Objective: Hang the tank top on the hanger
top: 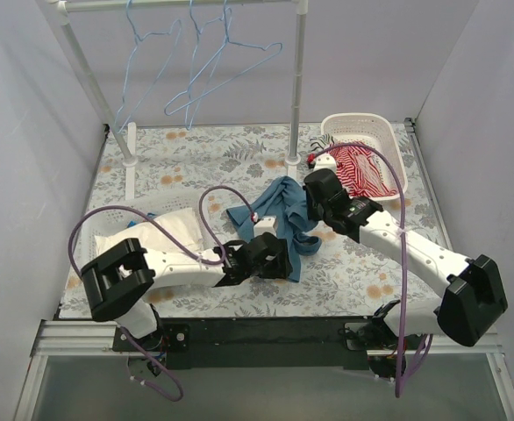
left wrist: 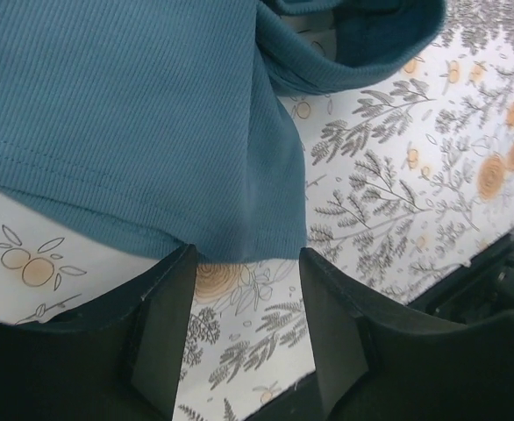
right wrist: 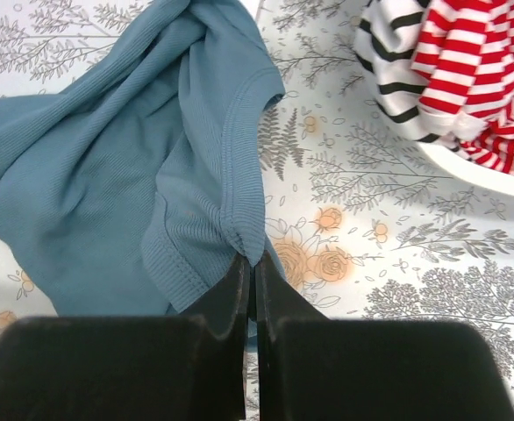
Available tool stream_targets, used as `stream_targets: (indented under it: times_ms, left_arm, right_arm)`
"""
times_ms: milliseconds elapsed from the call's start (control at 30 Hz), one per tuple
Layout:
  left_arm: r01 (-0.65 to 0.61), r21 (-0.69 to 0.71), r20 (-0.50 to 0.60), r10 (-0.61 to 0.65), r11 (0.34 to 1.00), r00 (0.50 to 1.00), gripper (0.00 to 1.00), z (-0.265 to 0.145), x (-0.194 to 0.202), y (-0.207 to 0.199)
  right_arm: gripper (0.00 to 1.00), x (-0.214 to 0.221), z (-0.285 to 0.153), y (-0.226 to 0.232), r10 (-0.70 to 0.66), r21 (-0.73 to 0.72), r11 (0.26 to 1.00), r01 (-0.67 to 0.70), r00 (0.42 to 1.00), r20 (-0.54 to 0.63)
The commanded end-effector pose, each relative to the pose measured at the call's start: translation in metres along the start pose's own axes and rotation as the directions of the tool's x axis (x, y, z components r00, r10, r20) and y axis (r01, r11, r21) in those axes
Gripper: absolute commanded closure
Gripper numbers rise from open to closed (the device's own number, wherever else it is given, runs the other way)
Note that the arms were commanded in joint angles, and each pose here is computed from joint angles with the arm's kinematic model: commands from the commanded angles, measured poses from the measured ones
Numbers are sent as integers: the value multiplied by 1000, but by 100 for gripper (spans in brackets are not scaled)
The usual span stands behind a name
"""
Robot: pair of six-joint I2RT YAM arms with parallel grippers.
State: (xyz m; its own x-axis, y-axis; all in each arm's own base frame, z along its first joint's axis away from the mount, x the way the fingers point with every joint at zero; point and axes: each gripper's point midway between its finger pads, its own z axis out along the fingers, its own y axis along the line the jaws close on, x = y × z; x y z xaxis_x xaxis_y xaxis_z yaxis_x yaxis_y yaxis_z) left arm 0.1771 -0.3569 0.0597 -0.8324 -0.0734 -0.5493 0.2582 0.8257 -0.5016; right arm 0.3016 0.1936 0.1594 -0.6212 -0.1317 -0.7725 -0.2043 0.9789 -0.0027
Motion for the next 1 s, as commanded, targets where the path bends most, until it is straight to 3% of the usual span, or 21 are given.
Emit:
stream_targets:
  times_ms: [0, 100, 167, 200, 233, 267, 300, 467, 700, 833, 967]
  left_arm:
    - [-1, -77, 109, 9, 997, 994, 50, 11, -16, -4]
    - [-15, -163, 139, 38, 986, 990, 49, 23, -19, 6]
    - [-24, -217, 143, 56, 976, 988, 58, 28, -18, 16]
    - [-25, -240, 168, 67, 970, 984, 67, 28, -26, 16]
    - [-40, -287, 159, 89, 957, 983, 86, 26, -26, 24]
    - [-46, -317, 162, 102, 947, 982, 97, 23, -29, 29]
    - [-29, -361, 201, 109, 932, 974, 100, 18, -39, 35]
    - [22, -445, 248, 99, 895, 964, 100, -23, -77, 62]
    - [190, -415, 379, -21, 889, 925, 100, -66, -179, 114]
    - [181, -393, 413, -2, 901, 911, 100, -69, -227, 109]
    - [95, -366, 333, 35, 926, 942, 98, -39, -240, 94]
  right_arm:
    - [99, -26, -16, -12, 58, 22, 998, -60, 995, 80]
    - [99, -27, -17, -17, 70, 28, 997, -72, 994, 85]
    - [99, -32, -20, -23, 85, 29, 996, -88, 992, 98]
    - [99, -35, -23, -24, 94, 22, 995, -97, 990, 106]
    - [99, -41, -28, -27, 102, 19, 994, -105, 987, 121]
    - [99, -45, -30, -31, 110, 23, 993, -114, 985, 130]
    - [99, -49, -34, -34, 115, 27, 992, -120, 983, 141]
    - [99, -85, -74, -52, 154, 31, 985, -167, 957, 247]
    - [99, -122, -141, -46, 227, -126, 973, -194, 912, 343]
    - [99, -144, -173, -33, 255, -235, 956, -174, 891, 376]
    - [99, -149, -156, -31, 198, -187, 973, -138, 911, 362]
